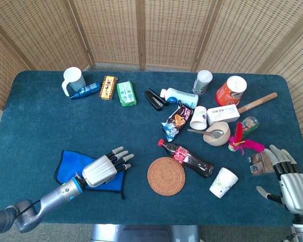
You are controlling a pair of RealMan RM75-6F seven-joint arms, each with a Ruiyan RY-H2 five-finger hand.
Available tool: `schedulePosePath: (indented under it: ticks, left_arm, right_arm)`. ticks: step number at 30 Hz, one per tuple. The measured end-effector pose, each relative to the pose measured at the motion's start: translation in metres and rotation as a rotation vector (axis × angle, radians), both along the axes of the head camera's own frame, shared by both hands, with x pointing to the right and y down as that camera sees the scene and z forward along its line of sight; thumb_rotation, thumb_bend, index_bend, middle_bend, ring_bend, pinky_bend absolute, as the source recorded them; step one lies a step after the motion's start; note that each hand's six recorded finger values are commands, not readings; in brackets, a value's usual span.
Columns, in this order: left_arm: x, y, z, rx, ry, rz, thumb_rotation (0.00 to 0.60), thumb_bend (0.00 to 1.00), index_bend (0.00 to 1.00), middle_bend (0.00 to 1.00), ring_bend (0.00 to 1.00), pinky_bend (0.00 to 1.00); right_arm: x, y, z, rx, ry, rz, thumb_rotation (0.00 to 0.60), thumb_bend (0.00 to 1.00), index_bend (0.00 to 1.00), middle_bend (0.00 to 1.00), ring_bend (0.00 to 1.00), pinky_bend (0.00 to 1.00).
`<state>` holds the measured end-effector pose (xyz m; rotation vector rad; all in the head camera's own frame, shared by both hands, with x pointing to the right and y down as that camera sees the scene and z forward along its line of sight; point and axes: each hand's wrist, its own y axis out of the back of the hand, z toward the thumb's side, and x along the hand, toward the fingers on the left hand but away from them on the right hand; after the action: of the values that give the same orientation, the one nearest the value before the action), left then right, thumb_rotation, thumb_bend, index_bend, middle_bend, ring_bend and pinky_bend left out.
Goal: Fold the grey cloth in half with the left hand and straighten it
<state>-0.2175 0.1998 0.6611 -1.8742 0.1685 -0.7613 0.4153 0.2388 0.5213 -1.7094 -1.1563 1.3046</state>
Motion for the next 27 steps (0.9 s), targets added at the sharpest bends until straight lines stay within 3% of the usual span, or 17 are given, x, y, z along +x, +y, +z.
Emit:
schedulePosePath:
  ticks: [11, 27]
  left_arm:
    - [-0.011, -0.010, -0.003, 0.011, 0.005, -0.039, 0.600, 0.51, 0.19, 0.00, 0.00, 0.09]
    - [-0.047, -0.031, 0.034, 0.053, -0.166, -0.099, 0.600, 0.51, 0.19, 0.00, 0.00, 0.08]
  right_arm:
    - [0.000, 0.000, 0.000, 0.000, 0.001, 0.001, 0.600, 0.12, 0.00, 0.00, 0.00, 0.12]
    - [0.000, 0.000, 0.001, -0.004, 0.003, 0.001, 0.600, 0.13, 0.00, 0.00, 0.00, 0.12]
